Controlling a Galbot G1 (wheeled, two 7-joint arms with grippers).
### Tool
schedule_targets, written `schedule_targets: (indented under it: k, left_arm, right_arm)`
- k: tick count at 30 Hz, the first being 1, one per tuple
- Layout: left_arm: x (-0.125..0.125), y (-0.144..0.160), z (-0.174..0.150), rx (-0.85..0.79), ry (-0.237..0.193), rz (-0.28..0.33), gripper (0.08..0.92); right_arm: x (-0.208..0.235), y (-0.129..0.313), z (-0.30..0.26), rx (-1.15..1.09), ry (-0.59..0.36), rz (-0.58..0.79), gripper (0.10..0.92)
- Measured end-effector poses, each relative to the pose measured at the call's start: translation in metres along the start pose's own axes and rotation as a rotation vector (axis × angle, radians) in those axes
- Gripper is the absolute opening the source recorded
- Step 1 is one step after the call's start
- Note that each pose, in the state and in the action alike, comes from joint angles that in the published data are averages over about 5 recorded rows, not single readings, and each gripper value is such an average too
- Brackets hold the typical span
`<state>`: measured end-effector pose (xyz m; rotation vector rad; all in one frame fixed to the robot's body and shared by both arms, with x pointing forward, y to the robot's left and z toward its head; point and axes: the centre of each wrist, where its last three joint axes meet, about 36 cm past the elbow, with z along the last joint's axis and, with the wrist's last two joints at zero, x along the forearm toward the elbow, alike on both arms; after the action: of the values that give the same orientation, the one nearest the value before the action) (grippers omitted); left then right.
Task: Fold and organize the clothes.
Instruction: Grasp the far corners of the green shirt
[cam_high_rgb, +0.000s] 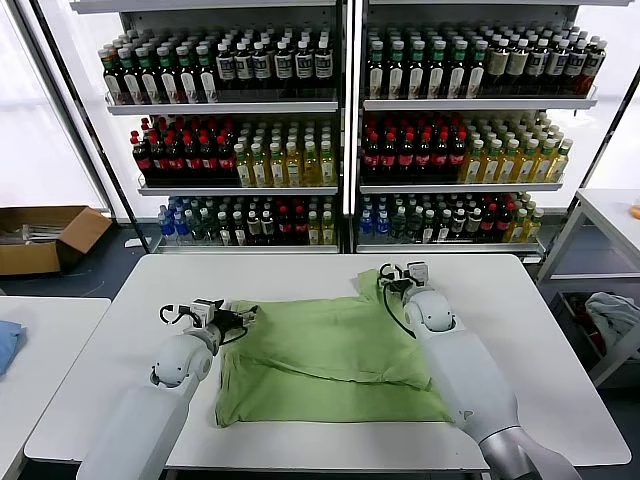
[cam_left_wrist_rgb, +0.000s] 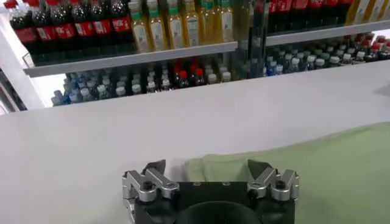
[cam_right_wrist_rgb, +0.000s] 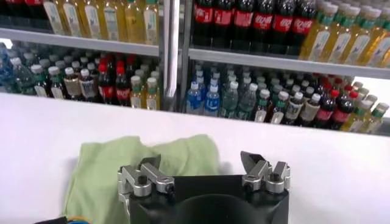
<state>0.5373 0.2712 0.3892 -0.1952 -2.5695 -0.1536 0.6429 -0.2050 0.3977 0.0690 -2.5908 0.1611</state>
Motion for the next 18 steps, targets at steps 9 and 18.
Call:
schedule_targets:
  k: [9,18]
  left_arm:
    - [0.000,-0.002,0.005,0.005,0.008,0.008,0.637]
    - [0.001,-0.003,0.012,0.010,0.019,0.017,0.377]
  right_arm:
    - [0.001,0.002,0.010,0.002,0.016,-0.002,0.597]
    - [0.011,-0.006,0.020,-0.002,0.020,-0.006,0.346]
